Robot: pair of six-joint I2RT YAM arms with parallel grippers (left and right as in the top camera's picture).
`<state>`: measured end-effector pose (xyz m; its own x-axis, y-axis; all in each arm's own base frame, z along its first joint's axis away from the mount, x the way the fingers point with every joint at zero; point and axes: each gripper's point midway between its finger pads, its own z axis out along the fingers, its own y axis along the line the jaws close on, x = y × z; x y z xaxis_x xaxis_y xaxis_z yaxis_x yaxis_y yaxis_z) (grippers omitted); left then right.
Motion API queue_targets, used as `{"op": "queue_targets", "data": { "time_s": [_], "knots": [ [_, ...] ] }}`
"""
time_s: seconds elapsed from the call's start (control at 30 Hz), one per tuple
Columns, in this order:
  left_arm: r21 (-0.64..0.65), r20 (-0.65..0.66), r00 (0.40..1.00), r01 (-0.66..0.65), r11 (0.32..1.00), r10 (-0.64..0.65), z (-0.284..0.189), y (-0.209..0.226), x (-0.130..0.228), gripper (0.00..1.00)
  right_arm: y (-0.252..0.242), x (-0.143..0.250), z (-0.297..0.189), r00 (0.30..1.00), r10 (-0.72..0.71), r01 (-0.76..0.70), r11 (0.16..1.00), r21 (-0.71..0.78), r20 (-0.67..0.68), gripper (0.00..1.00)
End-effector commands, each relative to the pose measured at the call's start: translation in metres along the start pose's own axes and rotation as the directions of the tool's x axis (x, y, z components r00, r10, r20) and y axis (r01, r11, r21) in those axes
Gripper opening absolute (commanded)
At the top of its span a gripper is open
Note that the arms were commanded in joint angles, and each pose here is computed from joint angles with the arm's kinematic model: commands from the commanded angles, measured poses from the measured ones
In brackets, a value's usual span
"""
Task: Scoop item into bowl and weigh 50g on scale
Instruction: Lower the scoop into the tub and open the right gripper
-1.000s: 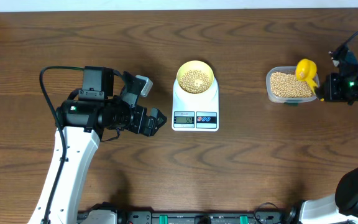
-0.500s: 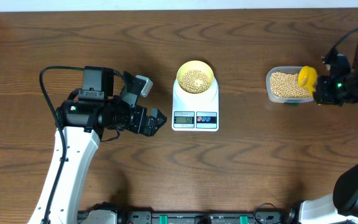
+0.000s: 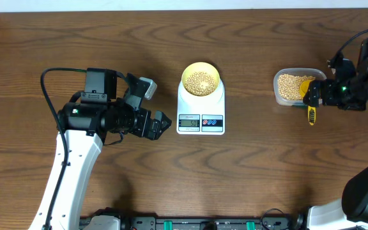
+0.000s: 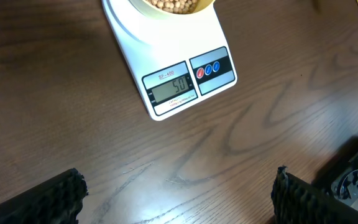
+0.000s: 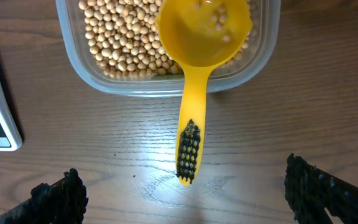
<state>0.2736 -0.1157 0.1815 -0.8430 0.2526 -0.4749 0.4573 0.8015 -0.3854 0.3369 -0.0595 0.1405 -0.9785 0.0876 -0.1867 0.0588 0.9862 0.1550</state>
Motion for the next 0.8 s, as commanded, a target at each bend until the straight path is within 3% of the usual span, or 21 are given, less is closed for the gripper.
{"op": "queue_targets", "data": {
  "time_s": [0.0,0.2,0.37,0.5,0.63,0.77],
  "knots": [
    [-0.009,-0.010,1.000,0.004,1.000,-0.004,0.001,0.003,0.003,0.98,0.000,0.000,0.000,1.000,0.019,-0.019,1.000,0.011,0.002,0.99],
    [-0.009,-0.010,1.000,0.004,1.000,-0.004,0.001,0.003,0.003,0.98,-0.001,-0.016,-0.015,0.995,0.002,-0.006,0.999,0.037,0.104,0.99],
    [-0.009,-0.010,1.000,0.004,1.000,-0.004,0.001,0.003,0.003,0.98,0.005,-0.024,-0.062,0.961,-0.093,0.071,0.993,0.091,0.262,0.99],
    [-0.009,-0.010,1.000,0.004,1.000,-0.004,0.001,0.003,0.003,0.98,0.020,0.016,-0.102,0.942,-0.206,0.179,0.976,0.122,0.266,0.99],
    [-0.009,-0.010,1.000,0.004,1.000,-0.004,0.001,0.003,0.003,0.98,0.029,0.060,-0.126,0.953,-0.177,0.153,0.982,0.114,0.244,0.99],
    [-0.009,-0.010,1.000,0.004,1.000,-0.004,0.001,0.003,0.003,0.98,0.029,0.080,-0.143,0.946,-0.178,0.141,0.978,0.153,0.270,0.99]
  ]
}}
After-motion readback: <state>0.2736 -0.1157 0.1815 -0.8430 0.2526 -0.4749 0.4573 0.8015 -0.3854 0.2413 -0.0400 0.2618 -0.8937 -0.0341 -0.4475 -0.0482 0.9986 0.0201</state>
